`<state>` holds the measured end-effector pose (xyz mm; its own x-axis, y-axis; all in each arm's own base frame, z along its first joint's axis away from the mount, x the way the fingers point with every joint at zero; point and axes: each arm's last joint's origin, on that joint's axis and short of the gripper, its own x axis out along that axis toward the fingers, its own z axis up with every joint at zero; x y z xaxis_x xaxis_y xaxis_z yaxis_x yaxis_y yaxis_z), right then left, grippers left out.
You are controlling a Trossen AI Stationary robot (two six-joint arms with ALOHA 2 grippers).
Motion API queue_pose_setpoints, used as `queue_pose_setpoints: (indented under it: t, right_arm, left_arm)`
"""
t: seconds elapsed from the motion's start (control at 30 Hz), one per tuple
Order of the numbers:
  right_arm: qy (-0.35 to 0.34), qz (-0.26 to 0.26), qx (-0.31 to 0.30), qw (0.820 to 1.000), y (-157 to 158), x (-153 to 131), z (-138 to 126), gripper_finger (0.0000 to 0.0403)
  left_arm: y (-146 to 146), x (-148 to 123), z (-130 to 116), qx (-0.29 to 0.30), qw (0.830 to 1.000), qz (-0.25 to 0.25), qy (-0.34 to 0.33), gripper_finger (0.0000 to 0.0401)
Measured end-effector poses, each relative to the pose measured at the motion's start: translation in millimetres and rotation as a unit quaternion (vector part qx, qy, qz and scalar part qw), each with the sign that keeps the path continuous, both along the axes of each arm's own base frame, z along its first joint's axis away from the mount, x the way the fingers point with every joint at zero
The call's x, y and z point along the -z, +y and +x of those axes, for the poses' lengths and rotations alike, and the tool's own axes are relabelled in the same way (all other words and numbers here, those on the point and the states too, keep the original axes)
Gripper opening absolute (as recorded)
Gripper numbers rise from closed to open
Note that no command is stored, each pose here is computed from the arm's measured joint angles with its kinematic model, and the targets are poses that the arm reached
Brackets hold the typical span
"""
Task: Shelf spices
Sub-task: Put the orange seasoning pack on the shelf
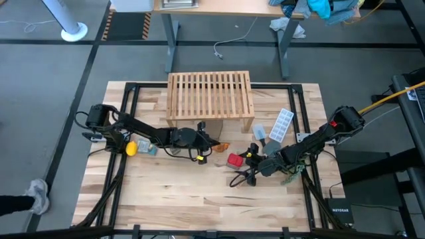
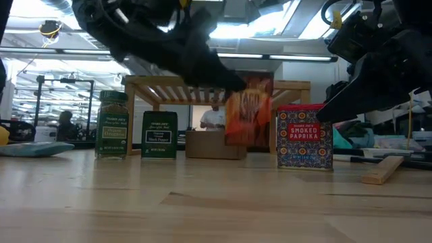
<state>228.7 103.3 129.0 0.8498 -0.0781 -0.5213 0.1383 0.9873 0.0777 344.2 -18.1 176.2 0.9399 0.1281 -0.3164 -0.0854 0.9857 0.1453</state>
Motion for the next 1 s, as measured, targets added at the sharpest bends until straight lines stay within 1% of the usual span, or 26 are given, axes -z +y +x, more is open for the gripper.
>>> queue_pose_setpoints:
  t: [0.1, 0.23, 0.4, 0.6, 0.7, 0.8, 0.9, 1.0]
  right_arm:
    - [0.0, 0.0, 0.0, 1.0, 0, 0, 0, 0.0342]
    - [0.0, 0.0, 0.0, 1.0, 0, 0, 0, 0.0342]
    - [0.0, 0.001, -0.001, 1.0, 0, 0, 0, 0.0342]
    - [0.006, 0.012, -0.018, 1.0, 1, 0, 0, 0.0342]
    - [0.004, 0.013, -0.018, 1.0, 1, 0, 0, 0.0342]
    - [0.001, 0.014, -0.018, 1.0, 2, 0, 0, 0.0342]
    - [-0.003, 0.016, -0.019, 1.0, 2, -1, 1, 0.0342]
    - [-0.004, 0.014, -0.02, 1.0, 2, -1, 1, 0.0342]
  left_arm:
    - [-4, -14, -4, 0.01, 1.0, 0.01, -0.019, 0.0]
    - [-10, -38, -12, 0.021, 0.998, 0.022, -0.056, 0.0]
    - [-13, -71, -28, 0.006, 0.994, 0.059, -0.092, 0.0]
    - [-4, -112, -58, -0.059, 0.986, 0.097, -0.125, 0.0]
    - [5, -133, -76, -0.089, 0.978, 0.116, -0.147, 0.0]
    - [17, -150, -94, -0.123, 0.971, 0.121, -0.168, 0.0]
    - [33, -162, -108, -0.158, 0.962, 0.129, -0.18, 0.0]
    - [50, -167, -118, -0.193, 0.956, 0.133, -0.177, 0.0]
